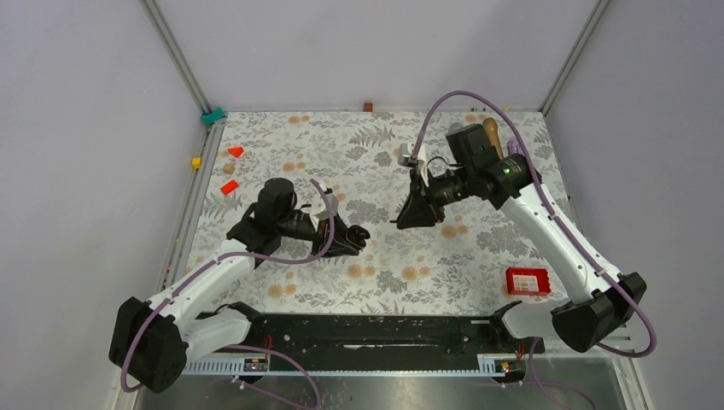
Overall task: Insert the wireless bluetooth earbuds into the charging case
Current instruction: Place the earbud in the charging case.
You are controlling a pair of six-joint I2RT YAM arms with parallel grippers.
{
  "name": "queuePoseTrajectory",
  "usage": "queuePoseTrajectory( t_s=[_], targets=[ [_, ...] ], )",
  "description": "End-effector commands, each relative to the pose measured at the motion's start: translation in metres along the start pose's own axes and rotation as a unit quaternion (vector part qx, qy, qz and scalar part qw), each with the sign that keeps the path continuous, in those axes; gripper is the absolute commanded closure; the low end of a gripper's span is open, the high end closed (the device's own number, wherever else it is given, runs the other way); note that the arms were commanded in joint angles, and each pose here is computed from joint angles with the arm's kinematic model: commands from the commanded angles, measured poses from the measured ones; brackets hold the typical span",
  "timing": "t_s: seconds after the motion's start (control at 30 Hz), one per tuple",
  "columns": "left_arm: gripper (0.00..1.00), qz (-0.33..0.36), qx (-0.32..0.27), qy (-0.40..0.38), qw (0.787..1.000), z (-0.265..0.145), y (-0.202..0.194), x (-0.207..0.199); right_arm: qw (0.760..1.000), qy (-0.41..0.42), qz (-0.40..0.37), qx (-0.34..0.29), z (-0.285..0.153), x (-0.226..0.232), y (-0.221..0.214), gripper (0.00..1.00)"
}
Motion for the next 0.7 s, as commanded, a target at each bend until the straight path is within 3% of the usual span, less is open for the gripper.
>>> queuePoseTrajectory(
  t_s=[0.0, 0.23, 0.4, 0.67],
  targets=[
    [1.00, 0.031, 0.008, 0.001, 0.999, 0.003, 0.007, 0.001, 0.995, 0.077, 0.067, 0.010, 0.010, 0.043, 0.014, 0.79],
    [1.00, 0.033, 0.010, -0.004, 0.999, 0.005, 0.004, 0.000, 0.982, 0.129, 0.134, 0.023, 0.031, 0.053, 0.026, 0.81],
    [1.00, 0.037, 0.010, -0.002, 0.999, 0.005, 0.006, 0.000, 0.972, 0.118, 0.203, 0.026, 0.050, 0.038, 0.026, 0.85],
    [1.00, 0.044, 0.014, -0.002, 0.999, 0.005, 0.004, -0.001, 0.962, 0.123, 0.240, 0.033, 0.066, 0.035, 0.028, 0.85]
  ],
)
Point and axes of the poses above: each gripper's point midway between its finger pads, its own z axis out along the fingers, its own x axis along the line the jaws close on, y = z × x, the point moved 2 cm from there along -z, back along the fingers, and after that the axes turned 6 degrees about -z, right-handed, at the moved point
